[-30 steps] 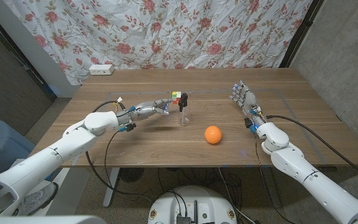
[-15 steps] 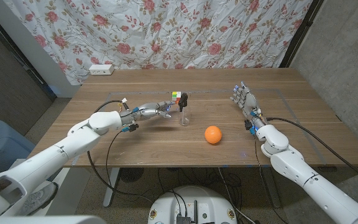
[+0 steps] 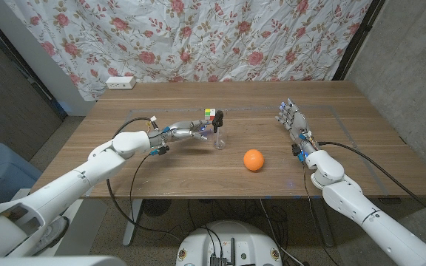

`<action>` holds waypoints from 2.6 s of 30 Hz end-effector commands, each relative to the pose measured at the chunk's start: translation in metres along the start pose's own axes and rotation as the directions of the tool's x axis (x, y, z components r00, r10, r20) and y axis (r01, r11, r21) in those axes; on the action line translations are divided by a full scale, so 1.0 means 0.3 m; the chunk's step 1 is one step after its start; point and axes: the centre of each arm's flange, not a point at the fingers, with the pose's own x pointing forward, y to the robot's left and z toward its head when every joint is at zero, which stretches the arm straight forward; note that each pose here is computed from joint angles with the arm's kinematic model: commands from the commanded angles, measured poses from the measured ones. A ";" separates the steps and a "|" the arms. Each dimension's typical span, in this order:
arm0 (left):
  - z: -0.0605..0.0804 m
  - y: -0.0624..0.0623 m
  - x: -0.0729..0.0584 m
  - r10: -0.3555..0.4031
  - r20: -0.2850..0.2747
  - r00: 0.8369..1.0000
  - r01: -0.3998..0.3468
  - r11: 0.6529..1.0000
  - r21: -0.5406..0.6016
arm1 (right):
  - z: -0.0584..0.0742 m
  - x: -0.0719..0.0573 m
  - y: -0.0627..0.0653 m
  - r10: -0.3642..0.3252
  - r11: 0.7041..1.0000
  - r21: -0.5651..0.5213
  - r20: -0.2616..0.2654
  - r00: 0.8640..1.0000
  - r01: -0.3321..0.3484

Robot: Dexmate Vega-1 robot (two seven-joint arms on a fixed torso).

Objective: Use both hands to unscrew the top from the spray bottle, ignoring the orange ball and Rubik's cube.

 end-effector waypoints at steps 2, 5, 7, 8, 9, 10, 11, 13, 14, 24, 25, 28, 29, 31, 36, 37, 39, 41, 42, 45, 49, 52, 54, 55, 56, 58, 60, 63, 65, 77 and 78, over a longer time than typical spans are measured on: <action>0.007 -0.006 0.060 0.001 0.027 1.000 0.000 1.000 -0.011 | -0.007 -0.008 -0.009 -0.009 1.000 0.006 0.001 1.000 0.009; 0.007 -0.009 0.074 0.000 0.033 0.999 0.000 1.000 -0.018 | -0.009 -0.009 -0.013 -0.011 1.000 0.007 0.001 1.000 0.011; 0.007 -0.013 0.085 -0.005 0.038 0.999 0.006 1.000 -0.022 | -0.010 -0.011 -0.015 -0.014 1.000 0.007 0.001 1.000 0.014; 0.007 -0.015 0.091 -0.008 0.040 0.999 0.009 1.000 -0.024 | -0.010 -0.012 -0.016 -0.015 1.000 0.008 0.000 1.000 0.015; 0.008 -0.017 0.097 -0.011 0.042 0.999 0.012 1.000 -0.025 | -0.011 -0.012 -0.017 -0.016 1.000 0.007 0.000 1.000 0.016; 0.007 -0.019 0.103 -0.016 0.044 0.999 0.017 0.999 -0.027 | -0.011 -0.013 -0.018 -0.017 1.000 0.007 0.000 1.000 0.017; 0.007 -0.022 0.110 -0.019 0.047 0.999 0.021 0.999 -0.031 | -0.011 -0.013 -0.020 -0.019 1.000 0.008 0.000 1.000 0.019; 0.007 -0.028 0.123 -0.026 0.052 0.998 0.028 0.999 -0.033 | -0.010 -0.016 -0.023 -0.021 1.000 0.006 0.000 1.000 0.021; 0.007 -0.030 0.128 -0.027 0.054 0.998 0.029 0.999 -0.036 | -0.010 -0.017 -0.024 -0.022 1.000 0.008 0.000 1.000 0.022; 0.005 -0.044 0.170 -0.038 0.067 0.997 0.041 0.998 -0.046 | -0.015 -0.018 -0.033 -0.026 1.000 0.011 -0.002 1.000 0.026; 0.005 -0.044 0.174 -0.038 0.069 0.997 0.041 0.998 -0.050 | -0.016 -0.018 -0.034 -0.027 1.000 0.012 -0.002 1.000 0.027; 0.009 -0.045 0.189 -0.040 0.076 0.996 0.043 0.998 -0.047 | -0.017 -0.015 -0.038 -0.029 0.999 0.013 -0.002 1.000 0.029; 0.010 -0.044 0.194 -0.041 0.078 0.996 0.044 0.998 -0.047 | -0.018 -0.015 -0.039 -0.030 0.999 0.013 -0.002 1.000 0.030; 0.013 -0.045 0.201 -0.040 0.083 0.996 0.044 0.998 -0.048 | -0.018 -0.014 -0.042 -0.031 0.999 0.015 0.001 1.000 0.031; 0.015 -0.046 0.209 -0.041 0.084 0.996 0.045 0.998 -0.052 | -0.021 -0.015 -0.048 -0.035 0.999 0.018 0.001 0.999 0.035; 0.015 -0.047 0.210 -0.041 0.084 0.996 0.046 0.997 -0.054 | -0.022 -0.015 -0.049 -0.035 0.999 0.018 0.000 0.999 0.035; 0.014 -0.049 0.213 -0.039 0.084 0.996 0.044 0.997 -0.056 | -0.024 -0.018 -0.051 -0.036 0.999 0.020 0.000 0.999 0.036; 0.012 -0.053 0.217 -0.038 0.085 0.996 0.043 0.997 -0.060 | -0.025 -0.021 -0.054 -0.038 0.999 0.019 -0.002 0.999 0.038; 0.012 -0.056 0.218 -0.035 0.085 0.996 0.040 0.997 -0.061 | -0.025 -0.023 -0.055 -0.039 0.999 0.019 -0.003 0.999 0.039; 0.010 -0.063 0.224 -0.033 0.087 0.996 0.039 0.997 -0.066 | -0.025 -0.028 -0.059 -0.042 0.999 0.019 -0.004 0.999 0.042; 0.009 -0.072 0.229 -0.023 0.091 0.996 0.030 0.997 -0.074 | -0.026 -0.036 -0.064 -0.047 0.999 0.020 -0.006 0.999 0.047; 0.006 -0.078 0.229 -0.006 0.096 0.995 0.015 0.996 -0.088 | -0.027 -0.041 -0.066 -0.050 0.998 0.021 -0.007 0.999 0.051; 0.005 -0.080 0.229 0.006 0.099 0.995 0.003 0.995 -0.097 | -0.027 -0.044 -0.067 -0.052 0.998 0.022 -0.007 0.999 0.052; 0.005 -0.082 0.229 0.013 0.100 0.995 -0.003 0.995 -0.101 | -0.028 -0.046 -0.068 -0.053 0.998 0.022 -0.008 0.999 0.053; 0.005 -0.083 0.229 0.020 0.101 0.995 -0.010 0.995 -0.103 | -0.028 -0.047 -0.069 -0.054 0.998 0.023 -0.007 0.998 0.055; 0.006 -0.085 0.228 0.036 0.103 0.994 -0.025 0.994 -0.106 | -0.027 -0.050 -0.071 -0.055 0.998 0.024 -0.006 0.998 0.055; 0.008 -0.085 0.227 0.053 0.105 0.993 -0.041 0.993 -0.113 | -0.027 -0.051 -0.073 -0.056 0.998 0.023 -0.007 0.998 0.056; 0.013 -0.083 0.223 0.081 0.107 0.991 -0.068 0.990 -0.122 | -0.027 -0.052 -0.074 -0.055 0.998 0.023 -0.005 0.998 0.056; 0.017 -0.080 0.219 0.089 0.109 0.990 -0.074 0.988 -0.137 | -0.027 -0.051 -0.075 -0.056 0.998 0.024 -0.003 0.998 0.056; 0.048 -0.056 0.191 0.151 0.118 0.981 -0.134 0.981 -0.143 | -0.008 -0.041 -0.072 -0.036 0.999 0.011 0.012 0.999 0.036; 0.049 -0.056 0.189 0.154 0.119 0.981 -0.136 0.980 -0.145 | -0.007 -0.040 -0.071 -0.034 0.999 0.010 0.012 0.999 0.034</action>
